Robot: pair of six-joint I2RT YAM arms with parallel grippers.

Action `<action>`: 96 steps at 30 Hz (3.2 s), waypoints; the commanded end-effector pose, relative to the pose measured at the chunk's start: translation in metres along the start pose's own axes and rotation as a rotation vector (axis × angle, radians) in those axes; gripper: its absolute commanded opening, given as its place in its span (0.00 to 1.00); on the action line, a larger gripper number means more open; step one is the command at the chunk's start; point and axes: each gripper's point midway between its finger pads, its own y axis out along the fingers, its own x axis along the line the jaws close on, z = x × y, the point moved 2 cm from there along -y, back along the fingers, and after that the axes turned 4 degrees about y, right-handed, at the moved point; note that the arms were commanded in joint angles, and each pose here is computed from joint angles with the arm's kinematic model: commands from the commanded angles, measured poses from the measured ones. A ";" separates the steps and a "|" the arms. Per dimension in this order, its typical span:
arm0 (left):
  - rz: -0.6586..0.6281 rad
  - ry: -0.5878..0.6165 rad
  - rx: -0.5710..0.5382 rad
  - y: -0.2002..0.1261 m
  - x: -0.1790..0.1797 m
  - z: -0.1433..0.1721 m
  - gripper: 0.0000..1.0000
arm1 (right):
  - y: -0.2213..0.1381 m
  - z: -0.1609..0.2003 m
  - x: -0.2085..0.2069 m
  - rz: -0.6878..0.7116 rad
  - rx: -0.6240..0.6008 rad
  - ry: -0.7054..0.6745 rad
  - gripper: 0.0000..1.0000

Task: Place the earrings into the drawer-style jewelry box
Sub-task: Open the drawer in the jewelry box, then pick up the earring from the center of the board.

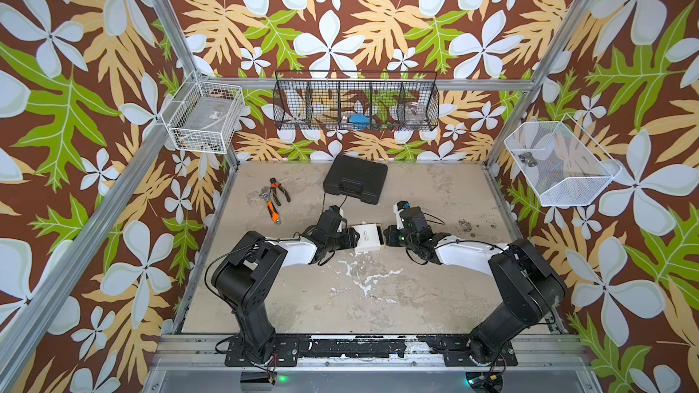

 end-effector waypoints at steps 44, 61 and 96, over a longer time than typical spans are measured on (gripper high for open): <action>-0.086 0.019 0.102 0.010 0.038 0.024 0.54 | -0.004 0.000 -0.057 0.212 0.016 0.011 0.06; -0.092 0.031 0.098 0.009 0.038 0.023 0.53 | -0.011 -0.007 -0.071 0.234 0.003 0.015 0.03; -0.039 0.019 -0.012 -0.027 0.004 -0.023 0.77 | -0.068 -0.008 -0.019 0.024 0.004 -0.017 0.32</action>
